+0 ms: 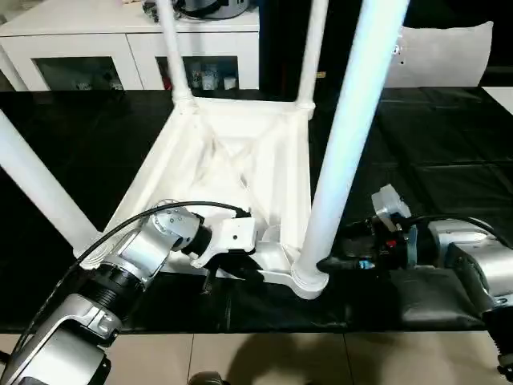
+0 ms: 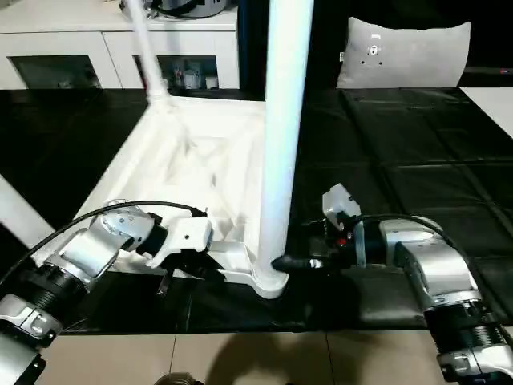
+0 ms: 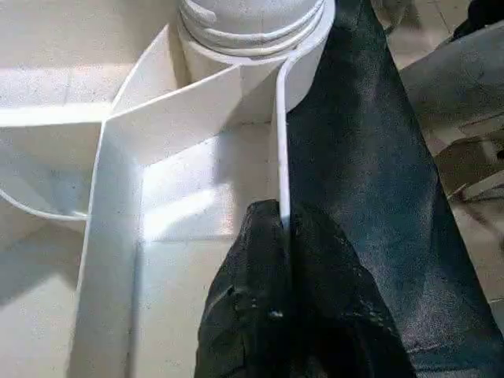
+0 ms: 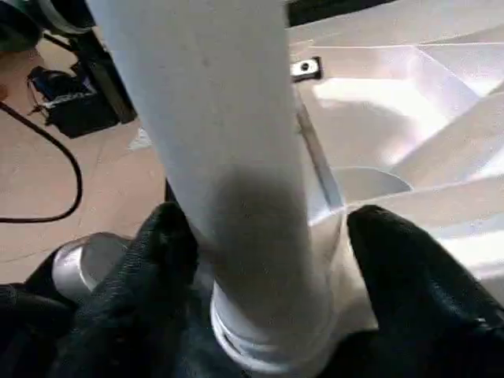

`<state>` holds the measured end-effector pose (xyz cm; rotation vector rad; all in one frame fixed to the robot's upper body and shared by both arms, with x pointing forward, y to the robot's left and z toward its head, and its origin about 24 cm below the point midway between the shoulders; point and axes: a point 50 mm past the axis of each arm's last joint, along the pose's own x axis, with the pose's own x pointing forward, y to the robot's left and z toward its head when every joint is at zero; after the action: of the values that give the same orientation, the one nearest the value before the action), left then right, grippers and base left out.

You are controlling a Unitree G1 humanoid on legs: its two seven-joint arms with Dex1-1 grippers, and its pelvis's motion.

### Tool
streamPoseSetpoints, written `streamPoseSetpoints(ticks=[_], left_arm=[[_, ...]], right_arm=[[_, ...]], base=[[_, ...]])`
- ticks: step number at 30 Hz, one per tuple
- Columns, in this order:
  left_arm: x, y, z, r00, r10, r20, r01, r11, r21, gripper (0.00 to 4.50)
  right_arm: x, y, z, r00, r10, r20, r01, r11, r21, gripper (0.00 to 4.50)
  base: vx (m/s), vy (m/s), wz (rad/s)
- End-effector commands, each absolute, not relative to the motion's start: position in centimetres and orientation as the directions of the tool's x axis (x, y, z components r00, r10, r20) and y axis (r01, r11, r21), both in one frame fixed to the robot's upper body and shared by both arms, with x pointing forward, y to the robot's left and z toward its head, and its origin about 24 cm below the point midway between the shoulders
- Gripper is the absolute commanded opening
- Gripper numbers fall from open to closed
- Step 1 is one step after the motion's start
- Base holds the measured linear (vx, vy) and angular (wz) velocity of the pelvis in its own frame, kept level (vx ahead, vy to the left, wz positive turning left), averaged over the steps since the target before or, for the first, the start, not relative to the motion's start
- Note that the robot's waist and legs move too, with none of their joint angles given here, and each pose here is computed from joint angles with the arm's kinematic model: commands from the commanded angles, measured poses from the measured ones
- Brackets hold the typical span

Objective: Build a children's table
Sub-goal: Rotate leg to tighten

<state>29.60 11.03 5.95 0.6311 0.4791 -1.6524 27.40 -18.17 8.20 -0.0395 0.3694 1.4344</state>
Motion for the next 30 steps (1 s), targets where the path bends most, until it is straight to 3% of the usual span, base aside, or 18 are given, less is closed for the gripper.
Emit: streamPoseSetpoints(ticks=[1, 7, 13, 17, 19, 20, 21, 22, 23, 24, 28, 29, 30], left_arm=[[29.1, 9.8, 6.4, -0.19, -0.735, -0.652, 0.958, -0.284, 0.041, 0.0], [29.0, 9.8, 6.3, -0.198, -0.736, -0.647, 0.957, -0.288, 0.034, 0.0], [29.7, 9.5, 6.1, -0.095, -0.78, -0.619, 0.988, -0.15, 0.036, 0.0], [30.8, 8.0, 6.2, 0.105, -0.826, -0.553, 0.993, 0.12, 0.009, 0.0], [31.0, 7.7, 6.2, 0.138, -0.829, -0.542, 0.986, 0.164, 0.0, 0.0], [31.3, 7.3, 6.2, 0.18, -0.826, -0.534, 0.976, 0.219, -0.011, 0.0], [31.3, 7.3, 6.2, 0.18, -0.826, -0.534, 0.976, 0.219, -0.011, 0.0], [31.5, 6.8, 6.1, 0.216, -0.82, -0.53, 0.964, 0.267, -0.021, 0.0], [32.0, 5.9, 6.0, 0.299, -0.792, -0.532, 0.929, 0.369, -0.027, 0.0], [32.2, 5.3, 6.0, 0.341, -0.78, -0.525, 0.91, 0.414, -0.025, 0.0], [32.9, 4.1, 6.3, 0.429, -0.758, -0.492, 0.867, 0.499, -0.013, 0.0], [33.0, 3.7, 6.5, 0.44, -0.759, -0.48, 0.862, 0.506, -0.009, 0.0], [33.0, 3.7, 6.6, 0.442, -0.759, -0.478, 0.862, 0.507, -0.009, 0.0]], right_arm=[[27.3, -18.0, 8.2, 0.081, 0.958, -0.274, -0.974, 0.134, 0.182, 2.91], [27.0, -17.5, 7.7, 0.038, 0.962, -0.269, -0.971, 0.1, 0.218, 2.41], [27.1, -17.2, 7.8, 0.092, 0.97, -0.225, -0.961, 0.146, 0.235, 2.03], [29.2, -15.9, 7.2, 0.391, 0.892, -0.229, -0.869, 0.439, 0.228, 1.97], [29.6, -15.7, 7.1, 0.443, 0.865, -0.236, -0.839, 0.493, 0.229, 1.96], [30.4, -15.5, 6.8, 0.523, 0.812, -0.26, -0.782, 0.578, 0.231, 1.96], [30.4, -15.5, 6.8, 0.523, 0.812, -0.26, -0.782, 0.578, 0.231, 1.96], [31.0, -15.3, 6.4, 0.587, 0.757, -0.285, -0.722, 0.65, 0.239, 1.96], [32.2, -15.0, 5.9, 0.698, 0.637, -0.327, -0.597, 0.77, 0.225, 1.96], [32.8, -14.8, 5.9, 0.745, 0.583, -0.324, -0.545, 0.812, 0.21, 1.96], [33.5, -14.3, 6.1, 0.806, 0.516, -0.288, -0.489, 0.856, 0.165, 1.96], [33.6, -14.0, 6.3, 0.812, 0.525, -0.253, -0.497, 0.851, 0.17, 2.5], [33.6, -14.0, 6.3, 0.814, 0.526, -0.247, -0.498, 0.85, 0.171, 2.5]], base=[[0.0, 0.0, 0.0], [0.0, 0.0, 0.0], [0.0, 0.0, 0.0], [0.0, 0.0, 0.0], [0.0, 0.0, 0.0], [0.0, 0.0, 0.0], [0.0, 0.0, 0.0], [0.0, 0.0, 0.0], [0.0, 0.0, 0.0], [0.0, 0.0, 0.0], [0.0, 0.0, 0.0], [0.0, 0.0, 0.0], [0.0, 0.0, 0.0]])
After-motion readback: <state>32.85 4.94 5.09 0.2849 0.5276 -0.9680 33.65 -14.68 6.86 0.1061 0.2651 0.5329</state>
